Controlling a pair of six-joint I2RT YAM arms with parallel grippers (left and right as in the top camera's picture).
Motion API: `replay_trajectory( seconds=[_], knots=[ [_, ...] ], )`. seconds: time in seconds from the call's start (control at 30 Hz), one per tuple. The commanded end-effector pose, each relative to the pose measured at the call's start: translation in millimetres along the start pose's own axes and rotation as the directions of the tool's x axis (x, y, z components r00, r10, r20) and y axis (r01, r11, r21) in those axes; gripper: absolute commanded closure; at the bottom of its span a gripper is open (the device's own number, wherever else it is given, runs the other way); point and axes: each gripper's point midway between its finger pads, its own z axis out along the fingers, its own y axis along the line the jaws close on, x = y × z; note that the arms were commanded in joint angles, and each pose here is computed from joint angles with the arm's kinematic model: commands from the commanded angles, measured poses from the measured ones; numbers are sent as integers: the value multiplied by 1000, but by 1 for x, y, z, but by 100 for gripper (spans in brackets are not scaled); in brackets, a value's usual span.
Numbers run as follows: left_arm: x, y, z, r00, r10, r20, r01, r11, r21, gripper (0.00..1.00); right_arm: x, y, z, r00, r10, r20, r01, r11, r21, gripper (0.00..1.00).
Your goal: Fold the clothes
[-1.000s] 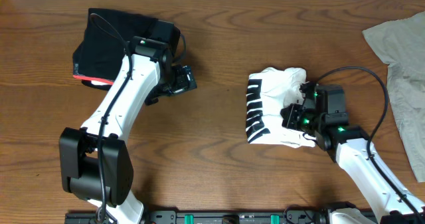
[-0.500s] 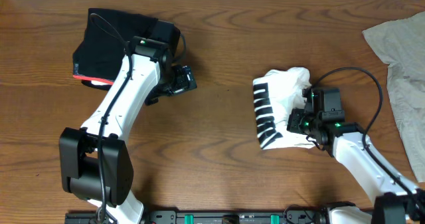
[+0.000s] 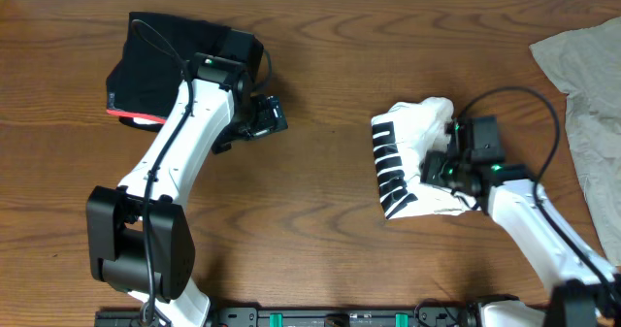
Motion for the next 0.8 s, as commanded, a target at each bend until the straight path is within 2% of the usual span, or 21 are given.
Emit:
replay_trajectory(
  seconds=[0.0, 0.03, 0.1, 0.17, 0.23, 0.27, 0.43, 0.63, 0.77],
  knots=[
    [2, 4, 0, 1000, -2, -1, 2, 1000, -15, 2, -33, 10, -38, 995, -12, 95, 15, 999, -32, 46],
    [2, 4, 0, 1000, -2, -1, 2, 1000, -15, 2, -31, 14, -42, 997, -24, 80, 27, 999, -46, 46],
    [2, 4, 0, 1000, -2, -1, 2, 1000, -15, 2, -21, 24, -45, 998, -57, 40, 61, 994, -96, 55],
    [2, 4, 0, 1000, -2, -1, 2, 1000, -15, 2, -3, 32, -43, 997, -69, -33, 64, 988, -143, 78],
    [2, 4, 0, 1000, -2, -1, 2, 1000, -15, 2, 14, 35, -40, 992, -81, -97, 65, 985, -160, 96],
    [2, 4, 0, 1000, -2, -1, 2, 1000, -15, 2, 21, 33, -37, 989, -81, -126, 61, 986, -155, 99],
    [2, 4, 0, 1000, -2, -1, 2, 1000, -15, 2, 51, 22, -19, 973, -67, -222, 39, 991, -129, 99],
    [2, 4, 0, 1000, -2, -1, 2, 1000, -15, 2, 70, 10, 13, 971, -58, -231, 30, 992, -123, 99],
    [2, 4, 0, 1000, -2, -1, 2, 1000, -15, 2, 91, -10, 34, 961, 8, -277, -18, 999, -32, 99]
  ],
)
